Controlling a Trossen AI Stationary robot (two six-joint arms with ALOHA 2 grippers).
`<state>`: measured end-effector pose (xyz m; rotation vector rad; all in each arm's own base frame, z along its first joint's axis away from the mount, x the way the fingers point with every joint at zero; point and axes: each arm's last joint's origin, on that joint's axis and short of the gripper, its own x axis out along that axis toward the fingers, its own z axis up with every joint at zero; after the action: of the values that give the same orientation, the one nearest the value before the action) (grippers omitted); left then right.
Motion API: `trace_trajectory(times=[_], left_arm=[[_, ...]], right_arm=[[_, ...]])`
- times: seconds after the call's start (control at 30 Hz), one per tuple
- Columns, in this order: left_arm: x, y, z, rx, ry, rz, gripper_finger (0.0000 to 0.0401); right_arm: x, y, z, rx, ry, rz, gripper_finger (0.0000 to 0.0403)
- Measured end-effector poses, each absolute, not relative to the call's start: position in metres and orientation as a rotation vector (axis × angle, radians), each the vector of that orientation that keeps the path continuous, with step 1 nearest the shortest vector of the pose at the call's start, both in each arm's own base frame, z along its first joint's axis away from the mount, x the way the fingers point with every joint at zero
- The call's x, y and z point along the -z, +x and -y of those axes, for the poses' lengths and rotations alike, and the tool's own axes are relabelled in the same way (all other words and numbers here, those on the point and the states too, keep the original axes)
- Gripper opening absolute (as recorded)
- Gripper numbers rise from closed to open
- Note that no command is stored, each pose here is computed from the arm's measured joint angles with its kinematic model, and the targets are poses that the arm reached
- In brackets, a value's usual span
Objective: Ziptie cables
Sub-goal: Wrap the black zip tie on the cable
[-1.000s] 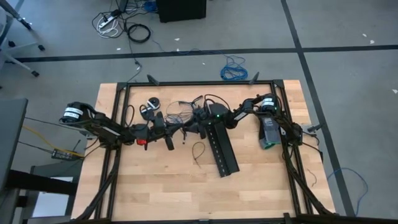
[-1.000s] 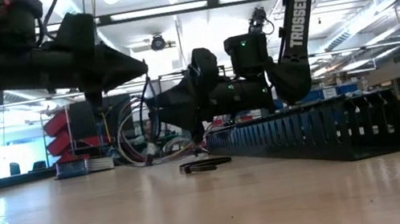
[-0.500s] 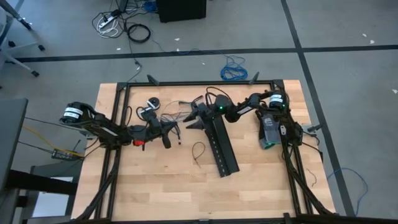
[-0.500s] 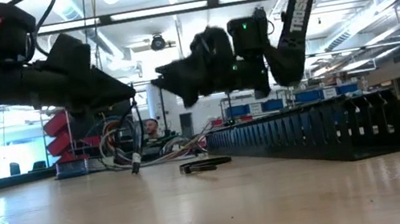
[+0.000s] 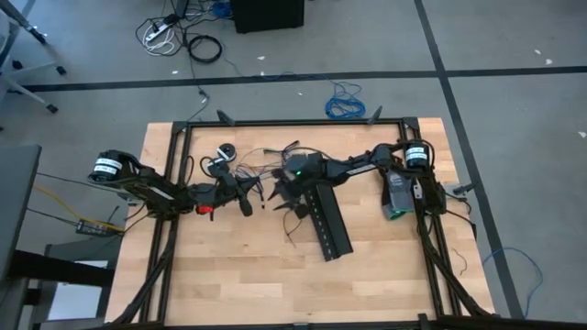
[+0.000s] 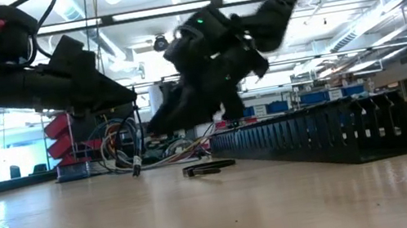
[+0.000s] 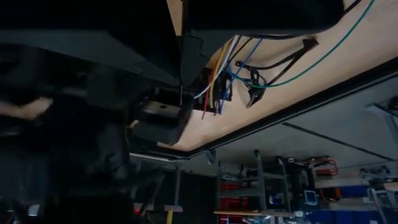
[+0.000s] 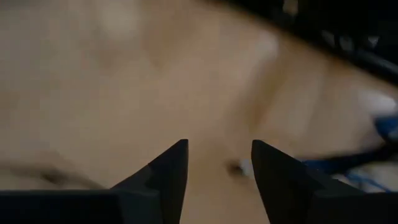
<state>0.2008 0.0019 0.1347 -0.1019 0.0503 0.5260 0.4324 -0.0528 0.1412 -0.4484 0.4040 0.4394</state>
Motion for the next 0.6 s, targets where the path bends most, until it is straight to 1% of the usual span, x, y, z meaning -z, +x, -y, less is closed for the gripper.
trace_trajectory(times=[0.07,0.2,0.37,0.47,0.6], left_arm=[[-0.135,0.201,-0.002,-0.521,-0.097,-0.052,0.0000],[-0.135,0.201,-0.002,-0.518,-0.099,-0.052,0.0000],[-0.135,0.201,-0.002,-0.515,-0.118,-0.048,0.0000],[-0.135,0.201,-0.002,-0.516,-0.204,-0.024,0.0000],[-0.135,0.201,-0.002,-0.520,-0.385,0.025,0.0000]], right_arm=[[-0.146,0.439,0.041,-0.388,-0.629,-0.476,0.0163],[-0.154,0.447,0.019,-0.317,-0.964,-0.546,0.0157],[-0.156,0.448,-0.003,-0.314,-1.297,-0.580,0.0153],[-0.154,0.449,-0.011,-0.335,-1.475,-0.578,0.0153],[-0.153,0.450,-0.013,-0.366,-1.650,-0.568,0.0152]])
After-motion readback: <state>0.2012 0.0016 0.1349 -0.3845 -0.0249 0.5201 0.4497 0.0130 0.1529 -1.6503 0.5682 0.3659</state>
